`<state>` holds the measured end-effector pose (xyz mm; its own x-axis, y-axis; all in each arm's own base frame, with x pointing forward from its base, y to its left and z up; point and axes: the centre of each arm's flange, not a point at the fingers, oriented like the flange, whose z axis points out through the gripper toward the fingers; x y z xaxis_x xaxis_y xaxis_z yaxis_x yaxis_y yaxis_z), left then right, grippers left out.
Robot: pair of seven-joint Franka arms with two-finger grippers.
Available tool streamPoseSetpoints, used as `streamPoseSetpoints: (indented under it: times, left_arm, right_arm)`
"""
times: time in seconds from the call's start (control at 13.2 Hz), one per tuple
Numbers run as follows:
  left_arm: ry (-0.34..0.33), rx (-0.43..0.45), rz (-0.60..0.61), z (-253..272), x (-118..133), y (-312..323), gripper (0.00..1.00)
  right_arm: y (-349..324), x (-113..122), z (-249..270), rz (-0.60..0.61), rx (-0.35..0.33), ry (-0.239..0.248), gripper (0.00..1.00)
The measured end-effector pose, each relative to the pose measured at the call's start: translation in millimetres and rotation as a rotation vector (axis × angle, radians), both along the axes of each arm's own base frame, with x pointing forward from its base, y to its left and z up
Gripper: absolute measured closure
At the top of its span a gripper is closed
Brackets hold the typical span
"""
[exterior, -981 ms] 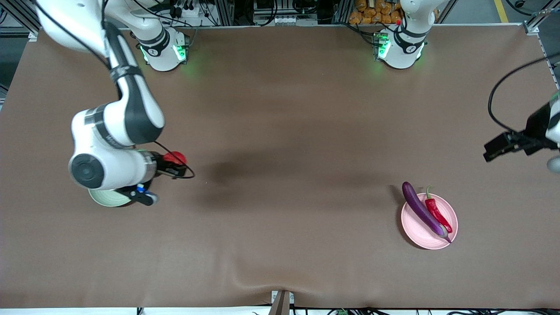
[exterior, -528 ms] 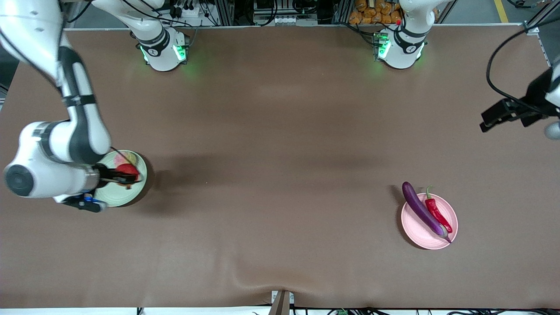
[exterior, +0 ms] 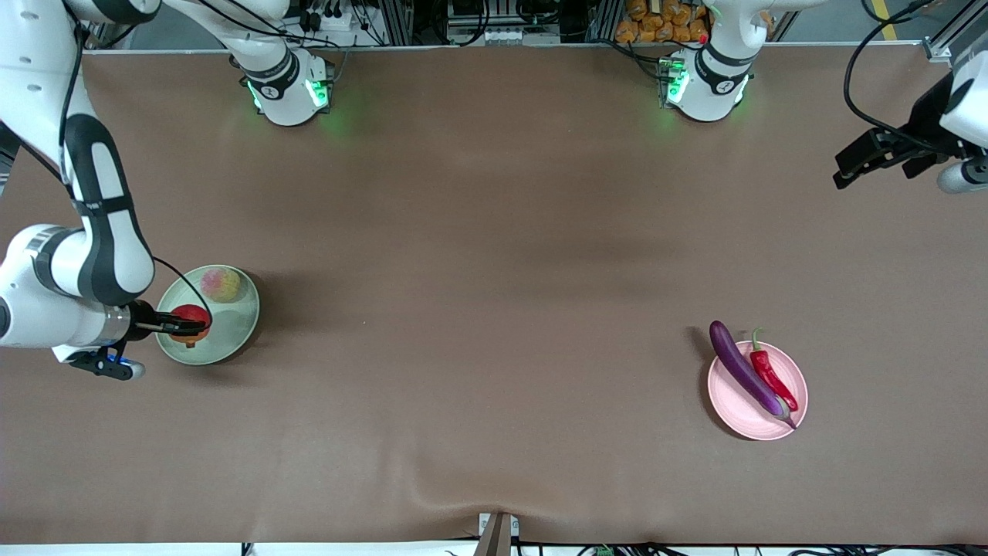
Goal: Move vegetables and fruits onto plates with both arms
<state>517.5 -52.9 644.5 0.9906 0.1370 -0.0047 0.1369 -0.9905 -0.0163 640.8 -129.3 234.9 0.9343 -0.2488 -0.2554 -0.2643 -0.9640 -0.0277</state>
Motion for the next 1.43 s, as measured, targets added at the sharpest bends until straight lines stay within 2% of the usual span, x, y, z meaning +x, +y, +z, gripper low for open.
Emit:
streamPoseSetpoints:
  times: [0.08, 0.23, 0.45, 0.6, 0.83, 0.98, 1.13, 1.28, 1.43]
  left_arm:
    - [0.003, 0.001, -0.009, -1.0, -0.6, -4.7, 0.00]
    - [0.014, 0.002, -0.017, -2.9, -2.1, -8.9, 0.00]
    - [0.031, 0.004, -0.016, -3.2, -4.7, -8.4, 0.00]
    - [0.022, 0.003, -0.013, 1.5, -4.7, -6.9, 0.00]
    - [0.015, 0.002, -0.012, 5.3, -4.9, -6.0, 0.00]
    - [0.015, 0.007, -0.006, 5.0, -4.2, -2.6, 0.00]
    - [0.014, 0.008, -0.003, 5.0, -3.6, -1.0, 0.00]
    - [0.007, 0.007, -0.003, 6.4, -2.4, -1.0, 0.00]
    - [0.009, 0.006, -0.003, 4.0, 0.4, -1.0, 0.00]
  right_arm:
    - [-2.6, -1.9, -9.8, -0.004, 0.003, 0.013, 0.20]
    - [-2.4, -2.8, -15.7, -0.004, 0.005, 0.022, 0.02]
    - [14.2, 8.0, 3.7, 0.025, 0.025, 0.023, 0.00]
    - [46.1, 21.9, 54.8, 0.082, 0.061, 0.047, 0.00]
    - [93.7, 32.9, 191.0, 0.205, 0.062, 0.072, 0.00]
    - [116.0, 23.3, 274.0, 0.249, 0.052, 0.053, 0.00]
    - [120.4, 11.2, 314.3, 0.259, 0.046, 0.032, 0.00]
    - [127.9, -1.7, 348.4, 0.286, 0.043, -0.010, 0.00]
    - [139.6, -22.9, 382.7, 0.307, 0.026, -0.022, 0.00]
